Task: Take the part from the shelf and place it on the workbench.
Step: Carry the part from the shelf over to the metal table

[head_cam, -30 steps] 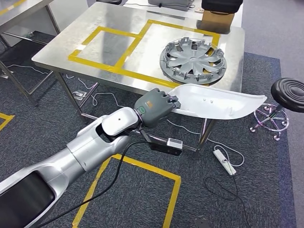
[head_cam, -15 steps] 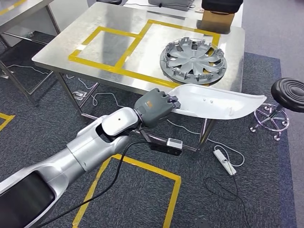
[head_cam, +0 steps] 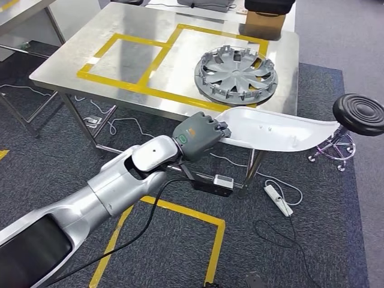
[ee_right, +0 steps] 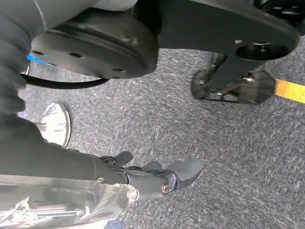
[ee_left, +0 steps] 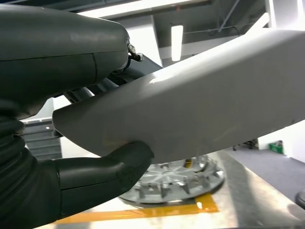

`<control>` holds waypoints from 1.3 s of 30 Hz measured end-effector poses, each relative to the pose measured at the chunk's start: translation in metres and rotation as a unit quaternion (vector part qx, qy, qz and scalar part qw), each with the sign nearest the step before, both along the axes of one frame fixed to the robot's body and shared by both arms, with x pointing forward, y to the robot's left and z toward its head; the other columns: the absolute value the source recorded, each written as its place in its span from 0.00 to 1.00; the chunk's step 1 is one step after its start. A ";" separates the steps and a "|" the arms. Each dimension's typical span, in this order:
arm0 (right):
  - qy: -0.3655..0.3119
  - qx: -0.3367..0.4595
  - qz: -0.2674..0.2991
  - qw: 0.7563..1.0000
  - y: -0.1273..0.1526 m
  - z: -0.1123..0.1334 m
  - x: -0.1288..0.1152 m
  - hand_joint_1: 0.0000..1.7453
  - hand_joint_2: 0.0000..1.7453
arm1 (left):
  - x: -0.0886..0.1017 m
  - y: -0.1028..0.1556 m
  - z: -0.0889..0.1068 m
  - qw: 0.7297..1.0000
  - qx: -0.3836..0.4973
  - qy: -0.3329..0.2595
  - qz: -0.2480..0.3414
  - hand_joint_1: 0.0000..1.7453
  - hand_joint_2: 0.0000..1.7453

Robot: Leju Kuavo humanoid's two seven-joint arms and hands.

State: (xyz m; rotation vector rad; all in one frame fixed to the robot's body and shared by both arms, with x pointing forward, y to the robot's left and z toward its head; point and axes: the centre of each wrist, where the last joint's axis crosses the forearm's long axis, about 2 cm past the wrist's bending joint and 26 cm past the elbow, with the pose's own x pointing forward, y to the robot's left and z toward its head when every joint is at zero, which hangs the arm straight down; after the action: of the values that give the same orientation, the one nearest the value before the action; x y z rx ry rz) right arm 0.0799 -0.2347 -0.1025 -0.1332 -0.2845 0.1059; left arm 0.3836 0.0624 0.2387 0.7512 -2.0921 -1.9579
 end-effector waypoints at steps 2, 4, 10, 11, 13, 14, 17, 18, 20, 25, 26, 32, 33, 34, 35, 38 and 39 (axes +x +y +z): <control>0.002 0.000 0.001 1.000 0.000 0.000 -0.002 0.00 1.00 | 0.000 0.000 0.000 1.000 0.001 0.000 0.000 1.00 1.00; 0.005 0.001 0.001 1.000 0.001 -0.001 -0.004 0.00 1.00 | 0.000 0.000 0.001 1.000 0.002 -0.002 0.001 1.00 1.00; 0.007 0.002 0.002 1.000 0.003 -0.001 -0.006 0.00 1.00 | 0.000 -0.001 0.002 1.000 0.002 -0.004 0.001 1.00 1.00; 0.006 0.002 0.002 1.000 0.003 -0.001 -0.005 0.00 1.00 | 0.000 -0.001 0.002 1.000 0.002 -0.004 0.001 1.00 1.00; 0.006 0.002 0.002 1.000 0.003 -0.001 -0.005 0.00 1.00 | 0.001 -0.001 0.003 1.000 0.001 -0.004 0.001 1.00 1.00; 0.006 0.002 0.002 1.000 0.003 -0.001 -0.005 0.00 1.00 | 0.001 -0.001 0.003 1.000 0.001 -0.004 0.001 1.00 1.00; 0.006 0.002 0.003 1.000 0.003 -0.001 -0.005 0.00 1.00 | 0.000 -0.001 0.001 1.000 0.002 -0.003 0.002 1.00 1.00; 0.007 0.002 0.003 1.000 0.003 -0.001 -0.006 0.00 1.00 | 0.000 0.000 0.000 1.000 0.003 -0.002 0.002 1.00 1.00; 0.008 0.002 0.002 1.000 0.003 -0.001 -0.007 0.00 1.00 | 0.000 0.001 -0.001 1.000 0.004 -0.001 0.003 1.00 1.00; 0.008 0.002 0.003 1.000 0.003 -0.001 -0.007 0.00 1.00 | 0.001 0.000 0.001 1.000 0.004 -0.002 0.003 1.00 1.00; 0.009 0.002 0.003 1.000 0.003 -0.001 -0.008 0.00 1.00 | 0.001 0.000 0.001 1.000 0.003 -0.003 0.003 1.00 1.00; 0.004 0.002 0.002 1.000 0.003 0.000 -0.005 0.00 1.00 | 0.000 -0.001 0.000 1.000 0.003 -0.001 0.001 1.00 1.00; 0.003 0.002 0.003 1.000 0.003 0.000 -0.004 0.00 1.00 | -0.001 -0.001 0.000 1.000 0.003 0.000 0.001 1.00 1.00; 0.004 0.002 0.003 1.000 0.003 0.000 -0.004 0.00 1.00 | -0.001 -0.001 0.000 1.000 0.003 0.000 0.001 1.00 1.00; 0.005 0.002 0.003 1.000 0.003 -0.001 -0.005 0.00 1.00 | -0.001 -0.001 0.000 1.000 0.003 0.000 0.001 1.00 1.00; 0.006 0.002 0.003 1.000 0.003 -0.001 -0.006 0.00 1.00 | 0.000 -0.001 0.001 1.000 0.003 -0.002 0.002 1.00 1.00; 0.007 0.002 0.002 1.000 0.003 -0.001 -0.006 0.00 1.00 | 0.000 -0.001 0.001 1.000 0.003 -0.002 0.002 1.00 1.00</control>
State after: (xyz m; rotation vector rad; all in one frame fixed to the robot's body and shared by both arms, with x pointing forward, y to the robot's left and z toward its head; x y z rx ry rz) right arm 0.0739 -0.2318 -0.1033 -0.1272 -0.2718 0.1110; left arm 0.3838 0.0614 0.2395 0.7602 -2.0862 -1.9636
